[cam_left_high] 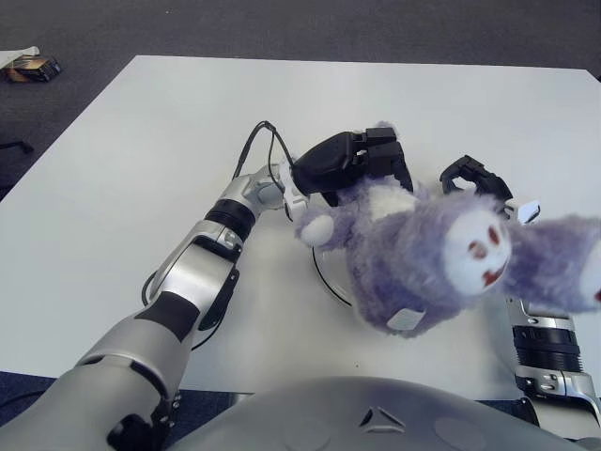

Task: Put the doll into the plate.

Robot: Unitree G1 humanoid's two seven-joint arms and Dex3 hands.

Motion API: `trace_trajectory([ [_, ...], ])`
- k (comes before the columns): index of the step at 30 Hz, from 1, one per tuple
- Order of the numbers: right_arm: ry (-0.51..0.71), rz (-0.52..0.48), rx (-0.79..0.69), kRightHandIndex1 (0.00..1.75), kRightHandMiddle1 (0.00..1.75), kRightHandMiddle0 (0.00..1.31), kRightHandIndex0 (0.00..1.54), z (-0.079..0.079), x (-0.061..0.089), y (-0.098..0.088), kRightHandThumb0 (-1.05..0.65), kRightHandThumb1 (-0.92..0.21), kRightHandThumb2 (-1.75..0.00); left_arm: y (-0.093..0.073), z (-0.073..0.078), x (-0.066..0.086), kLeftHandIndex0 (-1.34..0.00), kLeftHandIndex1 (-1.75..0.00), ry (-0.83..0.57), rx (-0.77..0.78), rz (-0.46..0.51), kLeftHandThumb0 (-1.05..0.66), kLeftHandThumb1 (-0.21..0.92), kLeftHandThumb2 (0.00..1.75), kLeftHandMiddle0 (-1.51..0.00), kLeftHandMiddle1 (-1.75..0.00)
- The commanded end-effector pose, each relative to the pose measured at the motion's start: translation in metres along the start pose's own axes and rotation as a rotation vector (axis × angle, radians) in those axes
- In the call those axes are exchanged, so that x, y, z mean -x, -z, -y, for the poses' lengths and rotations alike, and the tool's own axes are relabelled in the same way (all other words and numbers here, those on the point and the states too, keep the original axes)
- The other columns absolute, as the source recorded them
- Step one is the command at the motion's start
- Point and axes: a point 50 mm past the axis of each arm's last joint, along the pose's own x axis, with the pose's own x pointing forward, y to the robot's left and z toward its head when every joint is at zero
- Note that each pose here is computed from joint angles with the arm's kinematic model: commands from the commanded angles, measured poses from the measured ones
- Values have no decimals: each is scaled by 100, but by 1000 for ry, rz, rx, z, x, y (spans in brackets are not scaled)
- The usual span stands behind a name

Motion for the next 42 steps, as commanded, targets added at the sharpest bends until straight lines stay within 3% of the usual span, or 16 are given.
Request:
trace_trajectory([
  [1, -21, -205, -27, 175, 175, 37, 81, -8, 8, 38, -39, -64, -90, 1, -1, 3, -19, -173, -12, -23, -21, -31, 91, 52, -25, -150],
  [2, -21, -206, -25, 175, 175, 37, 81, -8, 7, 38, -39, -64, -90, 1, -1, 3, -19, -173, -9, -28, -23, -32, 91, 52, -24, -148],
  [4, -23, -208, -23, 175, 175, 37, 81, -8, 7, 38, -39, -64, -90, 1, -1, 4, -11, -150, -5, -39, -26, -56, 91, 54, -22, -142],
  [6, -25, -210, -24, 175, 175, 36, 81, -8, 7, 39, -39, -65, -90, 1, -1, 5, -8, -141, -1, -50, -27, -66, 92, 56, -20, -131],
  [11, -32, -210, -17, 175, 175, 36, 82, -8, 6, 39, -39, -65, -89, 1, 0, 6, -1, -125, 18, -69, -27, -81, 92, 66, -16, -96],
  [20, -30, -222, 30, 175, 175, 35, 86, -7, 6, 39, -39, -67, -86, 2, 3, 8, 0, -107, 52, -82, -20, -89, 92, 79, -11, -67],
  [31, -30, -217, 10, 175, 175, 36, 85, -7, 6, 39, -39, -65, -88, 0, 3, 9, 0, -91, 32, -124, 9, -92, 92, 87, -8, -55],
  [42, -23, -227, 6, 175, 175, 37, 86, -7, 6, 40, -39, -64, -91, 0, 5, 11, 0, -72, 34, -160, 48, -95, 92, 83, -7, -38],
])
